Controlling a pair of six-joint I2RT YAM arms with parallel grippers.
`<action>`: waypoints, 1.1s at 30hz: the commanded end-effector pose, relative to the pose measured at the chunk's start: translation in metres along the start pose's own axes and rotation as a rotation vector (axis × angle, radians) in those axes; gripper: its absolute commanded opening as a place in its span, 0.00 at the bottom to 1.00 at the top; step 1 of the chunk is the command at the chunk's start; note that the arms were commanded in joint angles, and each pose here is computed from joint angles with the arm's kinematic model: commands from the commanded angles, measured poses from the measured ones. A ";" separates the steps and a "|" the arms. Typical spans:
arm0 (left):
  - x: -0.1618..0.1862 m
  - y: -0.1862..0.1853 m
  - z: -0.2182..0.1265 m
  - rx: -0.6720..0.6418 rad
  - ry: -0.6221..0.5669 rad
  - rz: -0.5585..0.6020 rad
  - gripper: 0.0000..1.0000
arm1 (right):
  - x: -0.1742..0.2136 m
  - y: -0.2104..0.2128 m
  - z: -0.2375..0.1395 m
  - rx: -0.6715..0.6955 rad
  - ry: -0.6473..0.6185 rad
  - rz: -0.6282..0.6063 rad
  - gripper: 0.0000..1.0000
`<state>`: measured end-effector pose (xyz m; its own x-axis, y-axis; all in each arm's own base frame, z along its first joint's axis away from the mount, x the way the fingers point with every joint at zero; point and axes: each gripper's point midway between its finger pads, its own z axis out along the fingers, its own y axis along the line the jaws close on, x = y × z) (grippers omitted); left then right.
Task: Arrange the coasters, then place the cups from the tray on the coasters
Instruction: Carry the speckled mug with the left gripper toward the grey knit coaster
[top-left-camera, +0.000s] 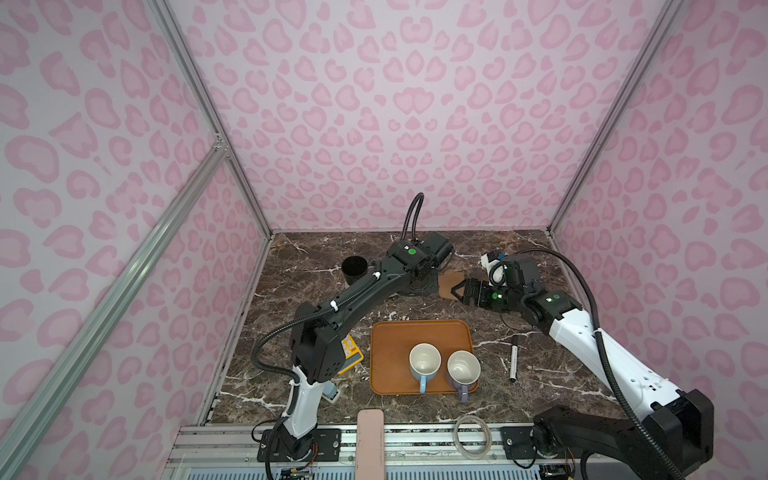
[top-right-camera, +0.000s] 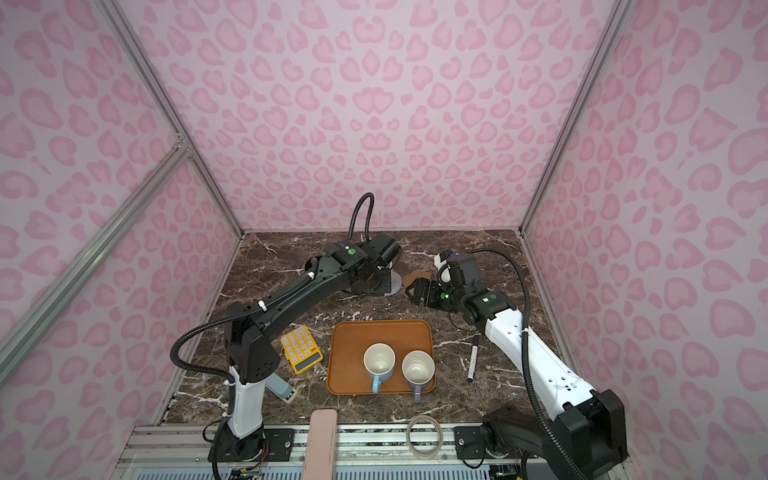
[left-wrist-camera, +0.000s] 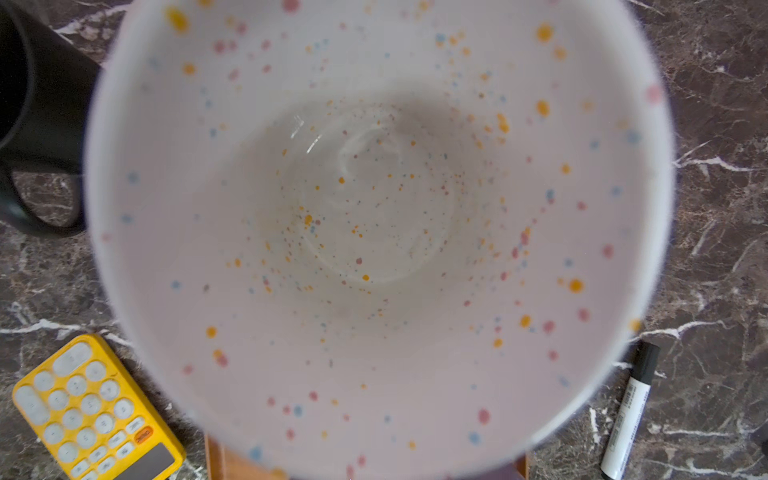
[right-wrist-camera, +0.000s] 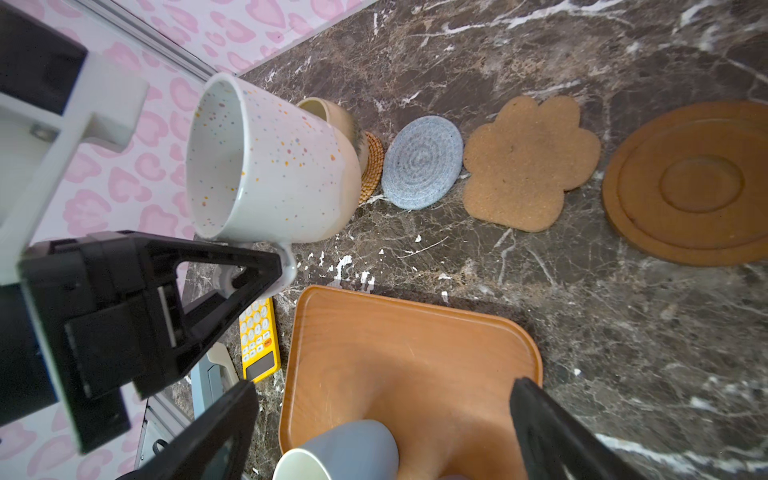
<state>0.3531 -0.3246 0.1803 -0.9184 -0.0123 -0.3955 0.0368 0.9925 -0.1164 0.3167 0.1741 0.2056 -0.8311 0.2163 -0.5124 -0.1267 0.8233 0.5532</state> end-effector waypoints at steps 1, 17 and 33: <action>-0.016 -0.010 0.008 0.007 -0.042 -0.009 0.00 | 0.001 -0.003 0.004 -0.015 0.015 -0.001 0.97; -0.030 -0.006 0.074 -0.046 0.004 -0.046 0.00 | 0.011 -0.025 0.022 0.003 0.083 0.041 0.96; -0.035 -0.008 0.099 -0.029 0.022 -0.046 0.01 | 0.019 -0.037 0.034 0.022 0.114 0.056 0.96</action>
<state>0.4144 -0.3371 0.1010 -0.9412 -0.0570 -0.3329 -0.0302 0.9959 -0.0852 0.3217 0.1632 0.1537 -0.8949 0.2122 -0.3927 -0.0492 0.8275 0.5593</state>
